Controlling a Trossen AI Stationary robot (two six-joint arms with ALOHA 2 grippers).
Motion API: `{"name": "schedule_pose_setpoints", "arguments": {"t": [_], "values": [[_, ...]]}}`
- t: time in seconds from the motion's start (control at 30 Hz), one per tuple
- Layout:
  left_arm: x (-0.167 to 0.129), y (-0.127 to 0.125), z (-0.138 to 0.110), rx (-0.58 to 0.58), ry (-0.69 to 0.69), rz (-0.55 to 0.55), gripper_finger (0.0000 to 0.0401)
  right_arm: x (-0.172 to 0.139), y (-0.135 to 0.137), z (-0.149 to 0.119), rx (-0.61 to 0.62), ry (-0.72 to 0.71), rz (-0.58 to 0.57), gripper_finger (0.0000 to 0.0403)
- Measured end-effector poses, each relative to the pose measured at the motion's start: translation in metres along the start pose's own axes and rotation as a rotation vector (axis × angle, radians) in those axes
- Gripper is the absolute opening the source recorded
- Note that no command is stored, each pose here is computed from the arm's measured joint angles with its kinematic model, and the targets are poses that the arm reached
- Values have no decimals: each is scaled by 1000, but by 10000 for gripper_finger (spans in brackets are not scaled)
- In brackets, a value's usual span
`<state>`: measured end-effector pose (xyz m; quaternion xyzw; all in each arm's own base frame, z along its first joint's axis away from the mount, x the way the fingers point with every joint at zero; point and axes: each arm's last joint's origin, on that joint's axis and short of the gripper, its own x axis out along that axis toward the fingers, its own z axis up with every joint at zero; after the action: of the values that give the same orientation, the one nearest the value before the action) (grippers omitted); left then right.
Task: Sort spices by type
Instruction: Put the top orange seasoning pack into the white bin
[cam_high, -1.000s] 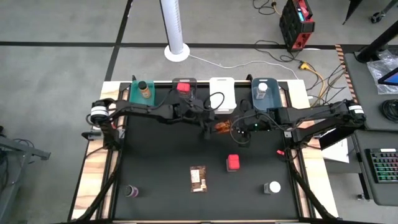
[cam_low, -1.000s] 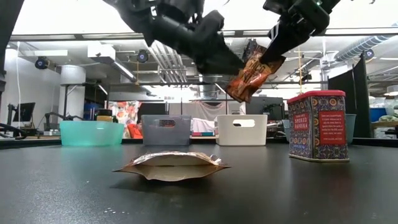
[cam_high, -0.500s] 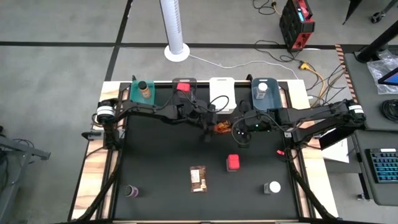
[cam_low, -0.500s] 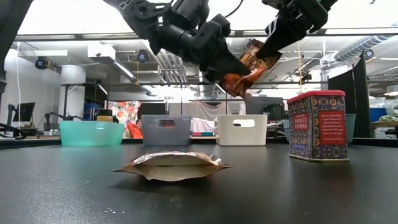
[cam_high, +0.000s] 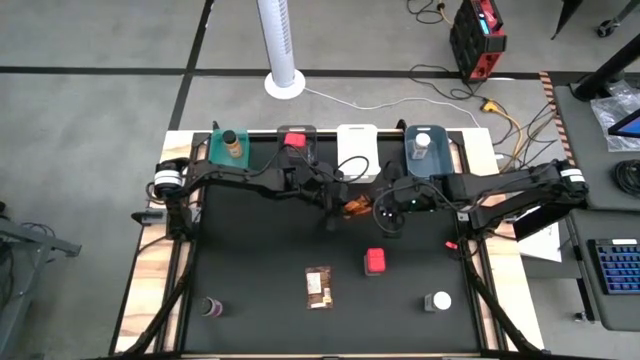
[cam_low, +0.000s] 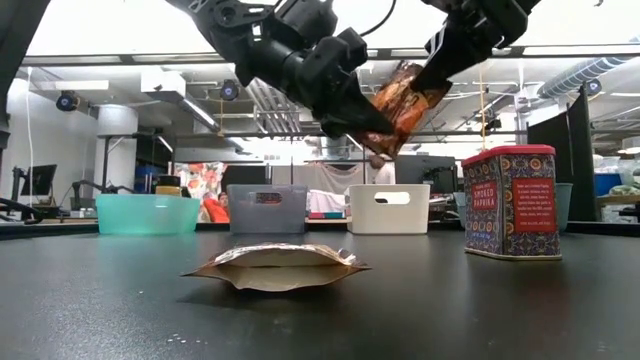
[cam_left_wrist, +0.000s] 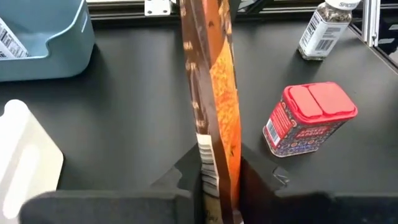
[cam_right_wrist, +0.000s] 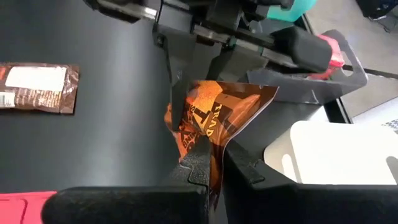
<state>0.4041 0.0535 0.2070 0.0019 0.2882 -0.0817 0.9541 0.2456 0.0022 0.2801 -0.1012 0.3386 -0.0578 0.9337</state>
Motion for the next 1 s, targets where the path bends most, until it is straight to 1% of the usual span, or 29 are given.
{"name": "schedule_pose_setpoints", "arguments": {"t": [0.23,0.5,0.6,0.7,0.77,0.87,0.93,1.0], "values": [[-1,0,1,-20,-3,1,47,-11,-4,11,6,-44,-6,12],[0,0,3,-18,-37,8,47,-18,-6,19,12,-37,-12,12],[0,0,5,-13,-67,-22,55,-18,-6,19,23,-33,-12,12],[-1,-1,6,-13,-71,-72,80,-18,-6,18,33,-28,-11,12],[-1,-2,3,-23,-38,-72,105,-18,-7,19,36,-36,-24,12],[1,0,1,-25,3,-7,148,-20,-8,22,41,-52,-33,12],[-3,1,8,-18,11,17,174,-20,-8,21,41,-38,-33,12],[-7,2,12,-33,73,26,196,-21,-9,21,46,-25,-67,12]]}}
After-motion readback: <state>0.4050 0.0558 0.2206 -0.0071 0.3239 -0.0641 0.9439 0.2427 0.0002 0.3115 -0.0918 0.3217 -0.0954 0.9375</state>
